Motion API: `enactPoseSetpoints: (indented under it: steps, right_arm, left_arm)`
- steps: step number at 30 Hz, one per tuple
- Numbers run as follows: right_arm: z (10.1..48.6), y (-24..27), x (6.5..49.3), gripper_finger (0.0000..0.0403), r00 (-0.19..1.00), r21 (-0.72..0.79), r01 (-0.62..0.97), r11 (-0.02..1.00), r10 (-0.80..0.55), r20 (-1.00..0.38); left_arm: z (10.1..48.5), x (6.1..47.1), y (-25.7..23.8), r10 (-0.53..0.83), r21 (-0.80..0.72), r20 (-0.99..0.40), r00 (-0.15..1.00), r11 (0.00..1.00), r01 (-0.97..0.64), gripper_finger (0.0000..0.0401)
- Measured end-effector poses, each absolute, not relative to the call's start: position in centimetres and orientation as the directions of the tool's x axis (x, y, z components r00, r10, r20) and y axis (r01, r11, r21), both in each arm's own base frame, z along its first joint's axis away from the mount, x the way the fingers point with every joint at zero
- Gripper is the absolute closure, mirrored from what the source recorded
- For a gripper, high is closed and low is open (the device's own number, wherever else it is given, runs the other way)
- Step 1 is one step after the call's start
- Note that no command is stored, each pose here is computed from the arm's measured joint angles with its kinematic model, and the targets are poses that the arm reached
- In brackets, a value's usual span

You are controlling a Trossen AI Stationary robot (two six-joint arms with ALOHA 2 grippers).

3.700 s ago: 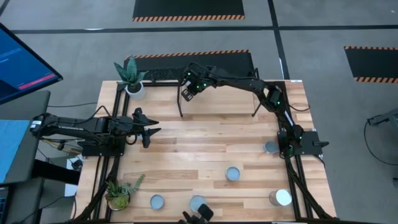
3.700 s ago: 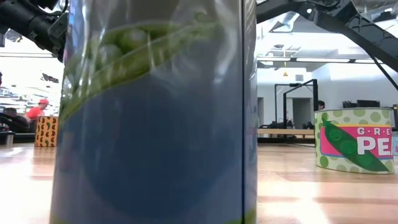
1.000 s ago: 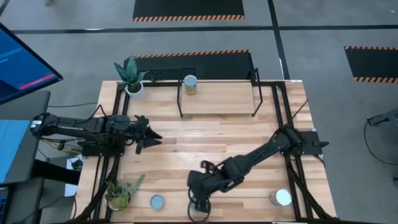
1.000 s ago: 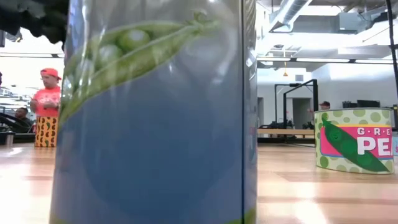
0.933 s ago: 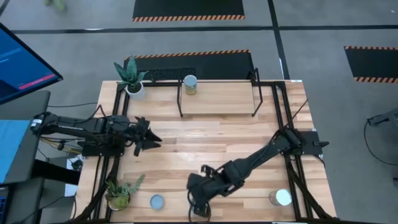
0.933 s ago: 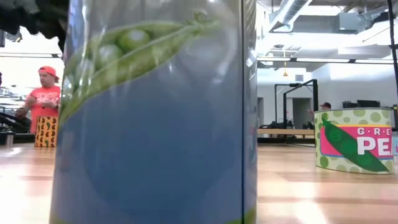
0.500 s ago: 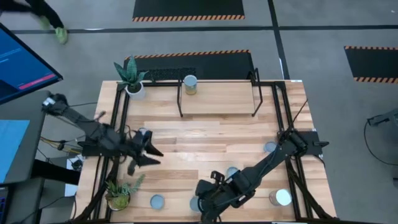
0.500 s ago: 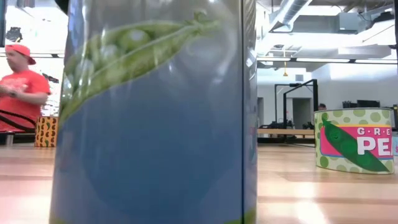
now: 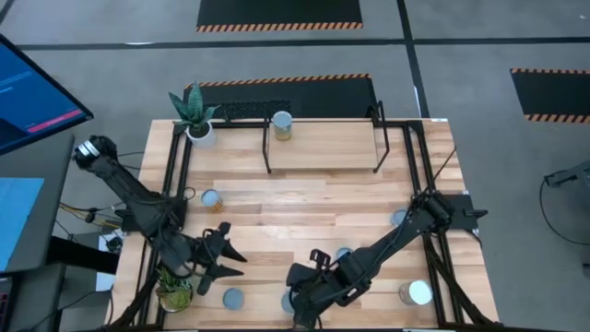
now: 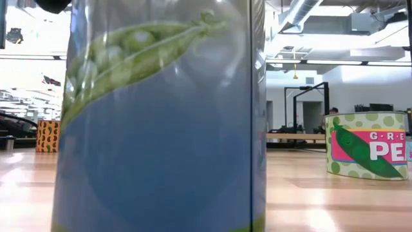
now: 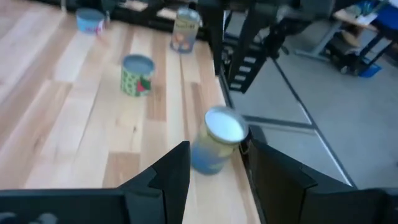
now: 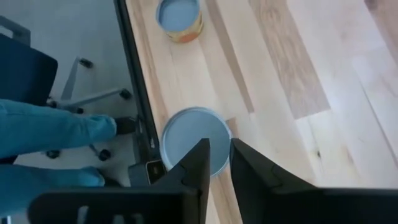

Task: Pick and place cans onto a shelf
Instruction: Put the canned peas on the shelf

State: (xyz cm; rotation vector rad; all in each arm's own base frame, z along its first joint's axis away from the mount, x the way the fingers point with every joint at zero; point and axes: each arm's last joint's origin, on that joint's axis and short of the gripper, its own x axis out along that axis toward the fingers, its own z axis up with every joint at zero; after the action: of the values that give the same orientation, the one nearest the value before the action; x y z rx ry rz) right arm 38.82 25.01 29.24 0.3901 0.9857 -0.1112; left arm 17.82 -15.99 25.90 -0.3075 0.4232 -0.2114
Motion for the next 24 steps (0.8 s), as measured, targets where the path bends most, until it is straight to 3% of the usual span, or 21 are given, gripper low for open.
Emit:
enactPoseSetpoints:
  steps: [13,24]
  right_arm:
    - [26.2,24.3,40.7,0.0232,0.445,0.279,0.220,0.935,0.158,-0.881]
    - [24.5,23.9,41.6,0.0224,0.411,0.254,0.195,0.947,0.156,-0.898]
  left_arm:
    - [23.7,19.0,-17.2,-0.245,-0.320,-0.433,0.868,0.941,0.106,0.0248]
    - [23.7,19.0,-17.2,-0.243,-0.333,-0.434,0.868,0.938,0.096,0.0248]
